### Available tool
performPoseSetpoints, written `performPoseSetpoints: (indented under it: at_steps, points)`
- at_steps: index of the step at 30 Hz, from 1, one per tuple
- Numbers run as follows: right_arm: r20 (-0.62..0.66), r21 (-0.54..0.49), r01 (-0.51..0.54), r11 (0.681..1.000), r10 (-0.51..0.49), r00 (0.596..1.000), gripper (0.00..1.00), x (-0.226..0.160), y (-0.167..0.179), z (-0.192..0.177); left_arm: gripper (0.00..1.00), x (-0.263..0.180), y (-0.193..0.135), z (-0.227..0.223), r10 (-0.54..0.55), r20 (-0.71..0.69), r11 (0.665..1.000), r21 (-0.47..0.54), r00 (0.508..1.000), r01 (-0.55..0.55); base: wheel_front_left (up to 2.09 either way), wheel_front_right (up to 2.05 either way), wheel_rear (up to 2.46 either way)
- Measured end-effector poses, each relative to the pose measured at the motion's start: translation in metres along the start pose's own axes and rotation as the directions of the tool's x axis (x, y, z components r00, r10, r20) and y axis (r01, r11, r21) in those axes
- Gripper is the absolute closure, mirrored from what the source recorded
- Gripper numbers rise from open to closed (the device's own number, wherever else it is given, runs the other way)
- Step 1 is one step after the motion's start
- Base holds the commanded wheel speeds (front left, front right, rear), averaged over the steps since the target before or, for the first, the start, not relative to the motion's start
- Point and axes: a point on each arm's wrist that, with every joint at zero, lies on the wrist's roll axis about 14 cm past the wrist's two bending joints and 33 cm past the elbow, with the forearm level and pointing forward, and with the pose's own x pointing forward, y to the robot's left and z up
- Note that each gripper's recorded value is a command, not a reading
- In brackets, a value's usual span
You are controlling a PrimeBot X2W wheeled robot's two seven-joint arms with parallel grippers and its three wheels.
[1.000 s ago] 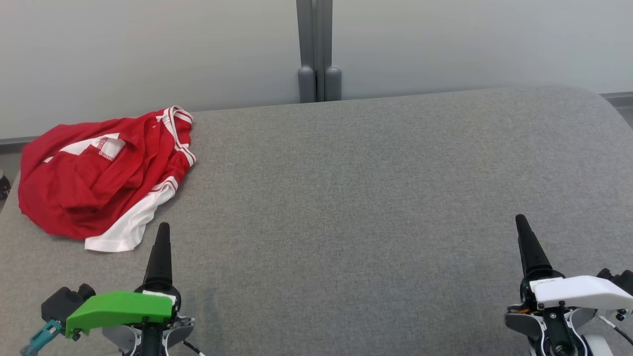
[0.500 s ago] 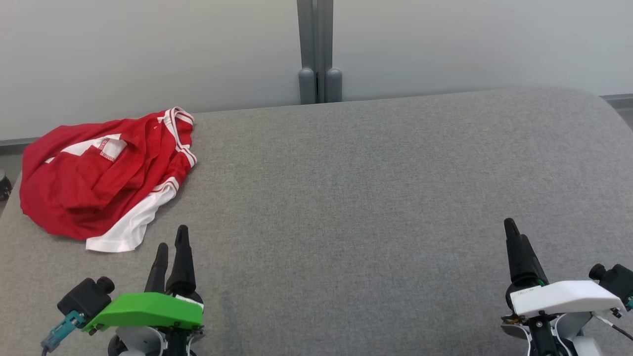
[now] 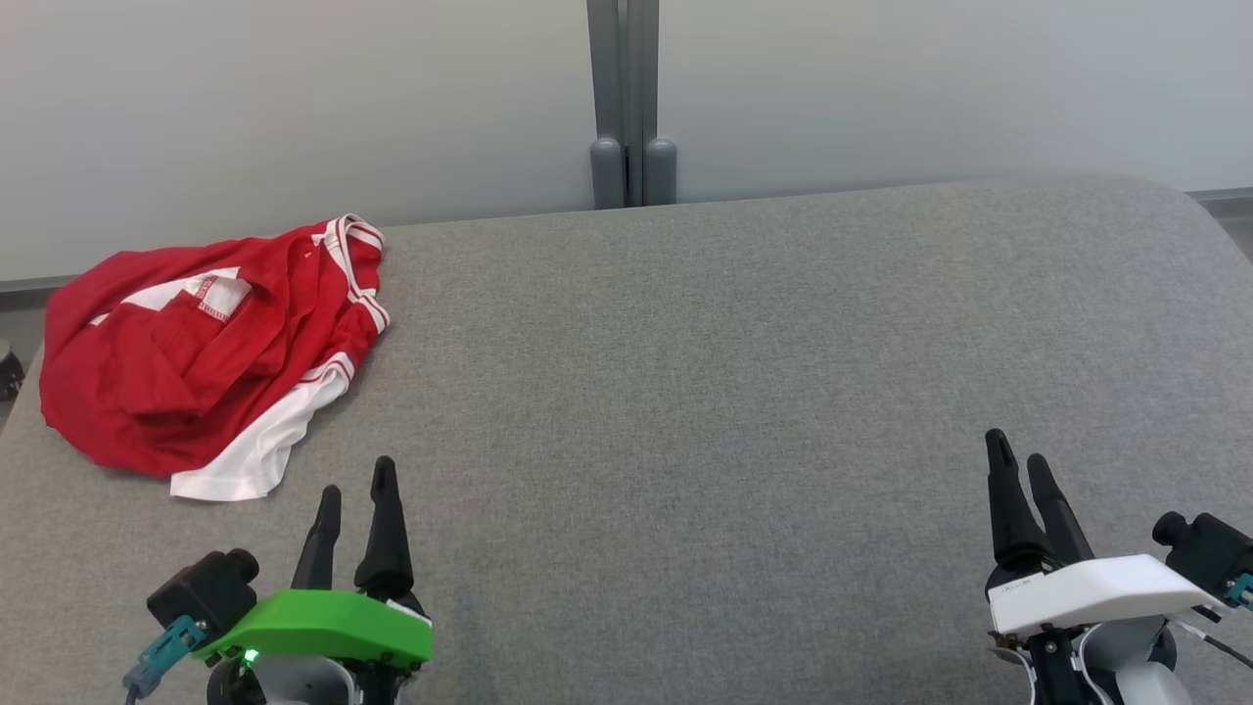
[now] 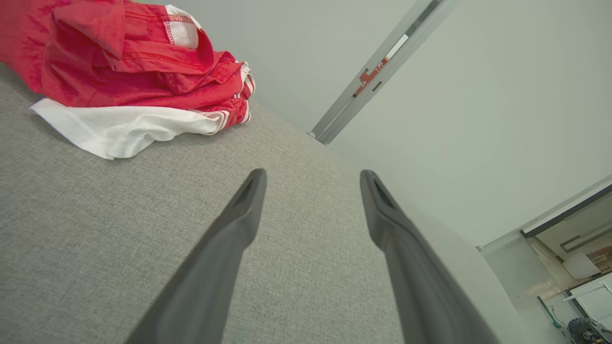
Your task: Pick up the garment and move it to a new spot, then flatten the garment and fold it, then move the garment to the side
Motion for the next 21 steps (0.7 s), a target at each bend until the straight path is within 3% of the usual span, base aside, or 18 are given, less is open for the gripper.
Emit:
performPoseSetpoints:
  at_steps: [21]
  points:
    - [0.005, -0.248, -0.051, 0.967, 0.054, 0.999, 0.00, -0.002, 0.010, -0.001, 0.00, -0.003, -0.008, -0.011, -0.028, 0.001, 0.976, 0.215, 1.000, 0.027, 0.00, 0.00, 0.00]
